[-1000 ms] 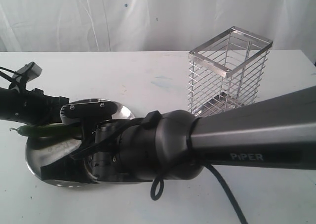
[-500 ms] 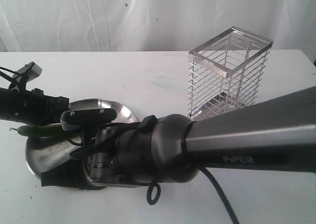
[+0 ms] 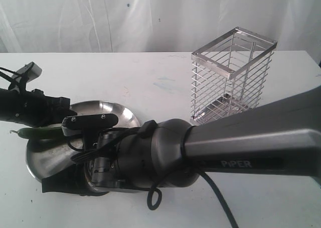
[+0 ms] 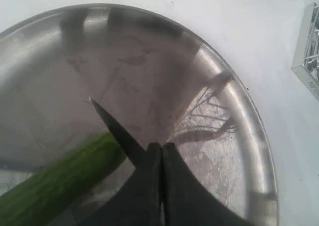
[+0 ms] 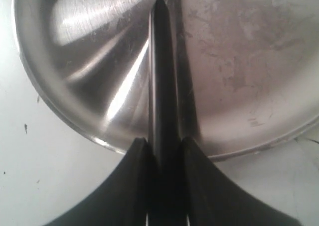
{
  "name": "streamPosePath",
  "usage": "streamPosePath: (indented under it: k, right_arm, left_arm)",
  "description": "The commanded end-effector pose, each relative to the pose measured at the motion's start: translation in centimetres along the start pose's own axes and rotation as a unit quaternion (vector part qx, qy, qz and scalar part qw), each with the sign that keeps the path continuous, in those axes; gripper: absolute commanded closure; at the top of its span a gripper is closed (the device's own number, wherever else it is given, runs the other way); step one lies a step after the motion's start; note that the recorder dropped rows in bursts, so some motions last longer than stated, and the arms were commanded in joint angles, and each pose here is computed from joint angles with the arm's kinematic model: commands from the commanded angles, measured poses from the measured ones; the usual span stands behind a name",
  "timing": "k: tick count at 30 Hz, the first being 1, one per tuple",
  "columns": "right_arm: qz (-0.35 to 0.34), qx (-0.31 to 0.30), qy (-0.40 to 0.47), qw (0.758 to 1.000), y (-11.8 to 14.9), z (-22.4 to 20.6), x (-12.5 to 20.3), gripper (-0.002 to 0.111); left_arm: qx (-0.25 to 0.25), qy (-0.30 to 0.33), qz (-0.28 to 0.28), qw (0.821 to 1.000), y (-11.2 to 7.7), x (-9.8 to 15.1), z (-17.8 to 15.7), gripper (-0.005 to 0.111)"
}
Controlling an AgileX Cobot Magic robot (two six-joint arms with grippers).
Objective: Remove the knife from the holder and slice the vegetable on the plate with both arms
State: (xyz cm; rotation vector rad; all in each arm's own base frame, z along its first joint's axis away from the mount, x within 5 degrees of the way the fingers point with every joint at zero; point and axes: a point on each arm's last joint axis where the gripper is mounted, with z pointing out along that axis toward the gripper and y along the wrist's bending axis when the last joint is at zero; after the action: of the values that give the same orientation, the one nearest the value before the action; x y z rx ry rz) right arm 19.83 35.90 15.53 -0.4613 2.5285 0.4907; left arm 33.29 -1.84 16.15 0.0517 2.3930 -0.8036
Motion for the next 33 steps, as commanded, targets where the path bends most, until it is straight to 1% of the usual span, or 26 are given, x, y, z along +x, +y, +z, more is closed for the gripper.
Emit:
streamPosePath:
  k: [1, 5, 8, 10, 11, 12, 20, 26, 28, 33]
  right_arm:
    - [-0.009, -0.003, 0.000, 1.000, 0.1, -0.1, 0.0, 0.108]
    - [-0.014, -0.003, 0.000, 1.000, 0.1, -0.1, 0.0, 0.108]
    - [-0.013, -0.003, 0.000, 1.000, 0.1, -0.1, 0.1, 0.108]
    - [-0.013, -0.003, 0.000, 1.000, 0.1, -0.1, 0.1, 0.108]
    - [-0.013, -0.003, 0.000, 1.000, 0.1, -0.1, 0.1, 0.108]
    - [-0.013, -0.003, 0.000, 1.000, 0.1, -0.1, 0.1, 0.108]
    - [-0.013, -0.003, 0.000, 1.000, 0.1, -0.1, 0.1, 0.108]
    - [-0.013, -0.003, 0.000, 1.000, 0.1, -0.1, 0.1, 0.108]
    - [-0.013, -0.003, 0.000, 1.000, 0.1, -0.1, 0.1, 0.108]
    - [-0.013, -0.003, 0.000, 1.000, 0.1, -0.1, 0.1, 0.108]
  left_arm:
    - [-0.003, -0.032, -0.024, 0.999, -0.1, -1.3, -0.2, 0.100]
    - [-0.004, -0.038, -0.018, 0.999, -0.2, -1.8, -0.3, 0.101]
    - [-0.016, -0.036, -0.009, 0.999, -0.6, -1.7, 0.1, 0.104]
    - [-0.020, -0.028, 0.007, 0.999, -1.1, -1.5, 0.8, 0.105]
    - [-0.030, -0.025, 0.010, 0.999, -1.1, -1.3, 1.2, 0.105]
    - [-0.043, -0.021, 0.012, 0.999, -1.0, -1.1, 1.6, 0.105]
    - [-0.052, 0.025, 0.004, 0.998, 0.7, 0.5, 3.5, 0.105]
    - [-0.051, 0.027, 0.005, 0.998, 0.7, 0.6, 3.6, 0.105]
    - [-0.048, 0.018, 0.011, 0.999, 0.3, 0.2, 3.1, 0.105]
    - [-0.044, -0.024, 0.038, 0.998, -1.3, -2.0, 1.4, 0.105]
